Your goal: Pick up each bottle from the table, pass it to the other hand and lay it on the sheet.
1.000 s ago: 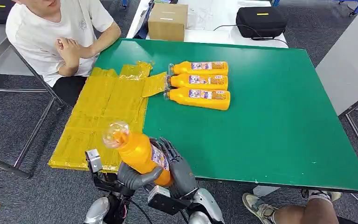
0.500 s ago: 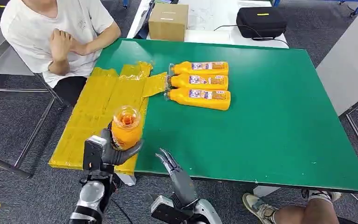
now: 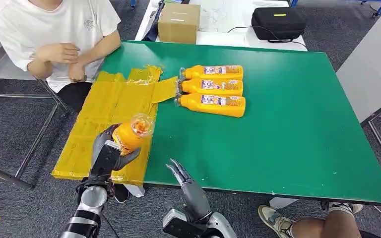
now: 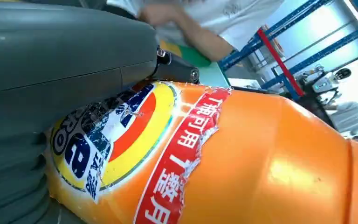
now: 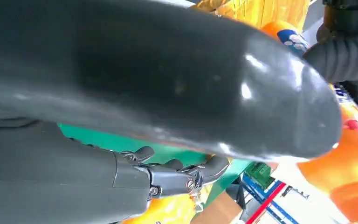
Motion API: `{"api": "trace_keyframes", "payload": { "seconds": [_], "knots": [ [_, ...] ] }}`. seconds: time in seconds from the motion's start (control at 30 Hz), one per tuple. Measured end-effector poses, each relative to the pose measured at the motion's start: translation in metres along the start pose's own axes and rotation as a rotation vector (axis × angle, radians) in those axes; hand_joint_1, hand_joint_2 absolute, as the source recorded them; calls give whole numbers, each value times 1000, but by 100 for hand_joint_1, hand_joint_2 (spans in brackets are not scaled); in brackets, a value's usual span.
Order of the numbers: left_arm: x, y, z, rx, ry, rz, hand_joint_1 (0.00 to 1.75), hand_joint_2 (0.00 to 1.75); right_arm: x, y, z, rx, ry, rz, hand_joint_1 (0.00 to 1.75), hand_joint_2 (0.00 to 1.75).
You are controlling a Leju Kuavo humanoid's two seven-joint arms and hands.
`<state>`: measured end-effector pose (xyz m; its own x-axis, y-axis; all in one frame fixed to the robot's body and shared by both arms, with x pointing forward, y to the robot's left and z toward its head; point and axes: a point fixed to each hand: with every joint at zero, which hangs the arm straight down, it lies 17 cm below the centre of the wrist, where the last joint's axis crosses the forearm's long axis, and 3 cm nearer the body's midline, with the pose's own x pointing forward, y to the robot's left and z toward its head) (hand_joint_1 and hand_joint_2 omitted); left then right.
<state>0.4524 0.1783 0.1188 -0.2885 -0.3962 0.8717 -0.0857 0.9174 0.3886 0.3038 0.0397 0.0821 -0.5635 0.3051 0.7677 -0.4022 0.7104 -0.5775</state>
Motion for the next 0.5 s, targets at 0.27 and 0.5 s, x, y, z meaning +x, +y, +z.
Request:
{"api": "trace_keyframes", "payload": {
  "seconds": [0.27, 0.5],
  "knots": [
    [-54, -3, -7, -124, 42, -371, 175, 175, 2, 2, 2, 23, -23, -24, 0, 0],
    [-102, -21, -16, -356, 94, -646, 175, 175, 0, 2, 0, 53, -35, -26, 0, 0]
  ]
}}
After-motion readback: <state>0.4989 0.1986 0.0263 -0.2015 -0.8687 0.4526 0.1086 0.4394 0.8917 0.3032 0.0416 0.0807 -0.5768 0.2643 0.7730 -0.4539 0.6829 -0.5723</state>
